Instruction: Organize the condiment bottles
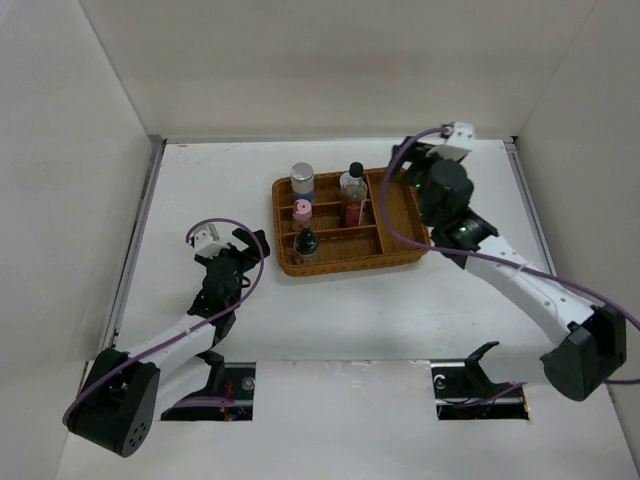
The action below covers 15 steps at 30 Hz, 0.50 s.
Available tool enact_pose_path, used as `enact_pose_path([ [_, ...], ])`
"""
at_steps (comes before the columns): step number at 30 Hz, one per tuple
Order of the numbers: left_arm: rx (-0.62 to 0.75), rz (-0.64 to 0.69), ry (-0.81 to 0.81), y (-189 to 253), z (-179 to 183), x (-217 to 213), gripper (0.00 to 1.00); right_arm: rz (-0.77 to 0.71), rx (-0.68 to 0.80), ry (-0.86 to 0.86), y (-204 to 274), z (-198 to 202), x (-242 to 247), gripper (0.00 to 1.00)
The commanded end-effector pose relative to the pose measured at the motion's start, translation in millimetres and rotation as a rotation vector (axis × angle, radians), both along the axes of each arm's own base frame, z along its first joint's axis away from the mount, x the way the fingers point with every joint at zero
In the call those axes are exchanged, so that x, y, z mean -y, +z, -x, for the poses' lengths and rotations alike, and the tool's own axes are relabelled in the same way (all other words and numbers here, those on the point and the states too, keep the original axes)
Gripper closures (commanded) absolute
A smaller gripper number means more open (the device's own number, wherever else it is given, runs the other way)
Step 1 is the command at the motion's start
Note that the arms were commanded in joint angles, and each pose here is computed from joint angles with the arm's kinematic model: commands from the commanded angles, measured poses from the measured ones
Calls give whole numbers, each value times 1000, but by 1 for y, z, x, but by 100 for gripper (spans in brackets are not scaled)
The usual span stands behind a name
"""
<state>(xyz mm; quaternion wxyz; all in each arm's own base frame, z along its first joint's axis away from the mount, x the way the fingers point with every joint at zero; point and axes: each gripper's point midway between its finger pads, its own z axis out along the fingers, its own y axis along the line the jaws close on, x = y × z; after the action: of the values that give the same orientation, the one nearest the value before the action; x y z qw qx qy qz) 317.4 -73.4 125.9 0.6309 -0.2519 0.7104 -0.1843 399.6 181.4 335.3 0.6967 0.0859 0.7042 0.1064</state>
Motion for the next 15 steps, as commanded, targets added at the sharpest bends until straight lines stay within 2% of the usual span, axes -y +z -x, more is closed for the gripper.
enact_pose_path([
  [1, 74, 37, -6, 24, -7, 3, 0, -55, 39, -84, 12, -11, 51, 16],
  [7, 77, 38, -5, 25, -6, 3, 0, 33, -144, -264, -45, -66, 132, 14],
  [15, 59, 31, -5, 19, -8, 4, 0, 99, -285, -316, -96, -124, 165, 14],
])
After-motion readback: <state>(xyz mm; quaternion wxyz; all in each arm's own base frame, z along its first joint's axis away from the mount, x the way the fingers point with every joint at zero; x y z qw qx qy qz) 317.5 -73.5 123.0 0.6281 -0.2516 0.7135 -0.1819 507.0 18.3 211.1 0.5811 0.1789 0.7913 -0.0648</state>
